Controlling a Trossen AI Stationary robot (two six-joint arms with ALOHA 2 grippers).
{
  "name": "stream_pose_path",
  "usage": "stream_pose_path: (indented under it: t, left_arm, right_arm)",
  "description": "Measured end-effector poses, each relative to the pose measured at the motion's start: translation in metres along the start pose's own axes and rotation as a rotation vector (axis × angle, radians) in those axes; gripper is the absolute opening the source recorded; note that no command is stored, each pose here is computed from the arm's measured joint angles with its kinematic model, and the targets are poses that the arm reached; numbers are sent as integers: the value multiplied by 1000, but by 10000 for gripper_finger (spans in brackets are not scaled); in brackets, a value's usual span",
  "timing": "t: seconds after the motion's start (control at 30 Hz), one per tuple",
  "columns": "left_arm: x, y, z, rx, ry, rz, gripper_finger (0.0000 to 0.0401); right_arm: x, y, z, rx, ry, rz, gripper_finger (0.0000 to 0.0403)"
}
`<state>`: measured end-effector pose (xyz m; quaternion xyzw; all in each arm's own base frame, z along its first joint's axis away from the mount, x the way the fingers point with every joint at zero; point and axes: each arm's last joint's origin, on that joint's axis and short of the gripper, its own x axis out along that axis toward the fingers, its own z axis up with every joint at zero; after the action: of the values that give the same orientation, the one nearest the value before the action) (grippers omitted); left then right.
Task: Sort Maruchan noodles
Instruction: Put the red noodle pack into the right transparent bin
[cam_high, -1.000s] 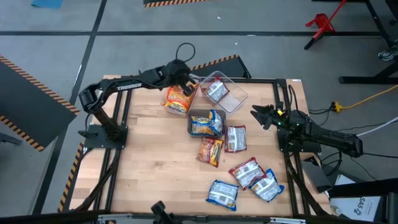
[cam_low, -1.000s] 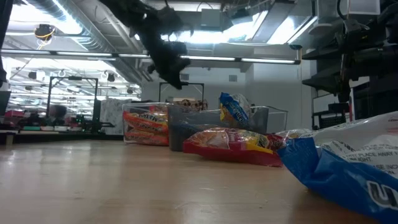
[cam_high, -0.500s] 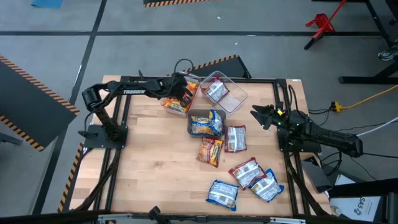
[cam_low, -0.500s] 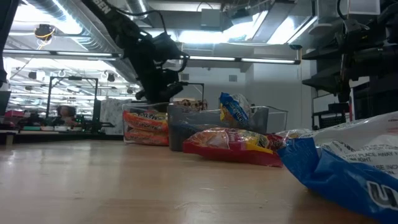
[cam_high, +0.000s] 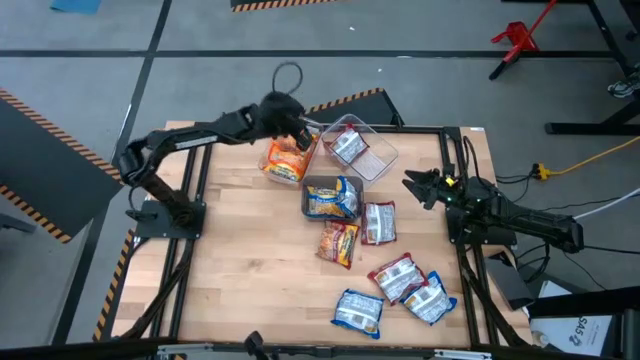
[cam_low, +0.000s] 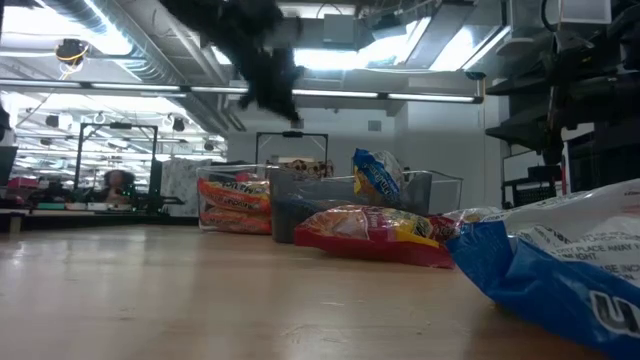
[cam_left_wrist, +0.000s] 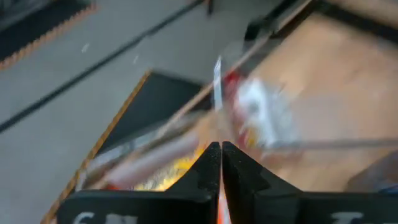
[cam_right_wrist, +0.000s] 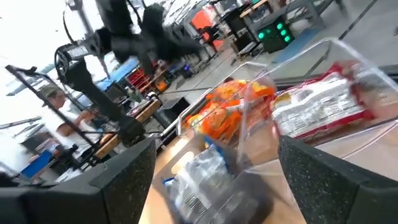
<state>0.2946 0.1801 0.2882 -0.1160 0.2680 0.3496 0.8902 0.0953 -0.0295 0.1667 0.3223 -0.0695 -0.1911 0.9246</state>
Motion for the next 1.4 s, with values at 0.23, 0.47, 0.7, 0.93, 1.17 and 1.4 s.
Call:
stream_pose_path:
  t: [0.23, 0.47, 0.7, 0.93, 1.17, 1.4]
  left_arm:
    - [-68, -20, 51, 22, -219, -271, 66]
    - [-121, -64, 64, 51, -287, -545, 110]
    - [-126, -129, 19, 261, -93, -467, 117]
    - [-111, -180, -47, 172, 206, -427, 117]
    - [-97, -203, -115, 44, 332, -342, 117]
    - [-76, -214, -151, -94, 275, -426, 117]
  right_arm:
    - [5, -3, -11, -16, 206, 7, 324]
    - [14, -8, -20, -64, 365, -95, 324]
    - [16, -10, -26, -105, 467, -120, 324]
    - [14, -13, -32, -119, 574, -120, 324]
    - [14, -13, -32, -108, 581, -114, 324]
    - [14, -13, -32, -103, 586, -107, 324]
